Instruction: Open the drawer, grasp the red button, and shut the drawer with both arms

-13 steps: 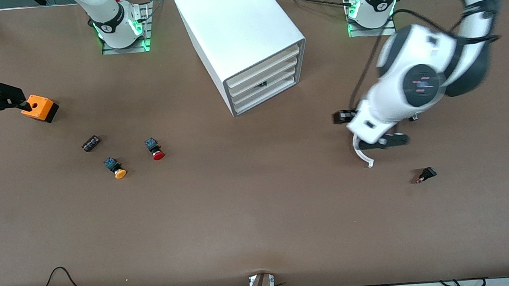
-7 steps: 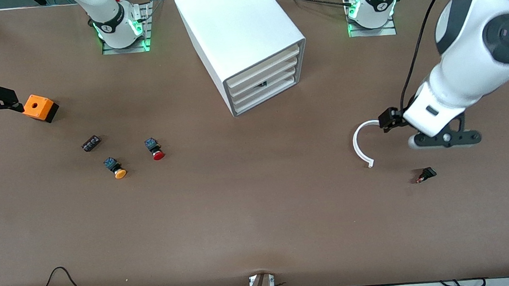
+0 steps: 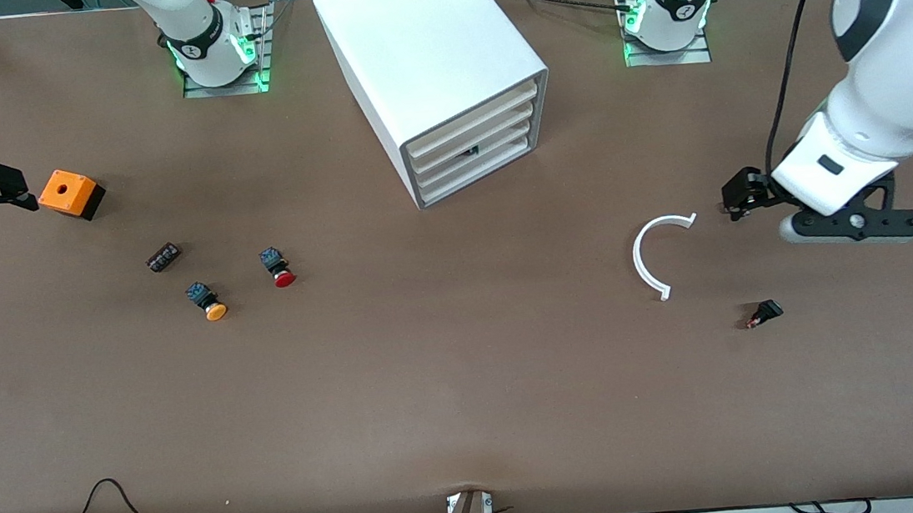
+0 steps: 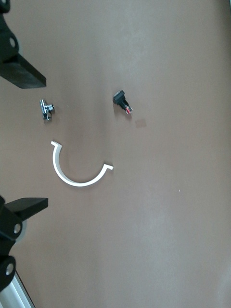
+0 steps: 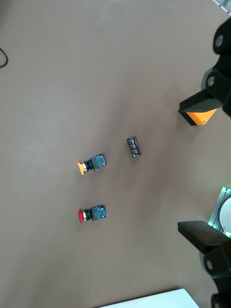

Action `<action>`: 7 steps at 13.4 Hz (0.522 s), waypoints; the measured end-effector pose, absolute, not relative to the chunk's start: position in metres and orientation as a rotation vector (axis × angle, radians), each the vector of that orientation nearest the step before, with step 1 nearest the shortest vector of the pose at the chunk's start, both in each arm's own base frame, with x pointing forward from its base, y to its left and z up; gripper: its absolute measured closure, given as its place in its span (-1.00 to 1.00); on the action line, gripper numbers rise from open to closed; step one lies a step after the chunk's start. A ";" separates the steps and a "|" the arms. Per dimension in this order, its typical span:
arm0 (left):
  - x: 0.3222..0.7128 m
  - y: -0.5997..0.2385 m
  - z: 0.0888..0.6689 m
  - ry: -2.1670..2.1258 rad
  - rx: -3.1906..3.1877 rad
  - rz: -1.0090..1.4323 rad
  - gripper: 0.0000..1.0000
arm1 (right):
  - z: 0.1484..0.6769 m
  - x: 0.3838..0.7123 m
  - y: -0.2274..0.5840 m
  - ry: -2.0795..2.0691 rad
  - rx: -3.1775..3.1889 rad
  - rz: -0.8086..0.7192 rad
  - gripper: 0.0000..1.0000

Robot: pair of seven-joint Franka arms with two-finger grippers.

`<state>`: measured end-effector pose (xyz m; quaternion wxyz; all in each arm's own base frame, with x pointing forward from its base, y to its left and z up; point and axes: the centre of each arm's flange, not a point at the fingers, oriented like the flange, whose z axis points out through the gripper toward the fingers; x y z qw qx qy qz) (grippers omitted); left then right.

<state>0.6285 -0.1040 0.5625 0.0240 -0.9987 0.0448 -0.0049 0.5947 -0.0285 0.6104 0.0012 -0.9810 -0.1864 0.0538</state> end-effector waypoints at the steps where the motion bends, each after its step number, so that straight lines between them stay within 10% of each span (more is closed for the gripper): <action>1: 0.625 -0.097 0.565 0.133 -3.099 -0.009 -1.00 | 0.612 0.596 -0.030 -0.582 -3.085 0.147 -1.00; 7: 0.576 -0.057 0.574 0.005 -3.136 -0.066 -1.00 | 0.614 0.602 -0.027 -0.591 -3.097 0.080 -1.00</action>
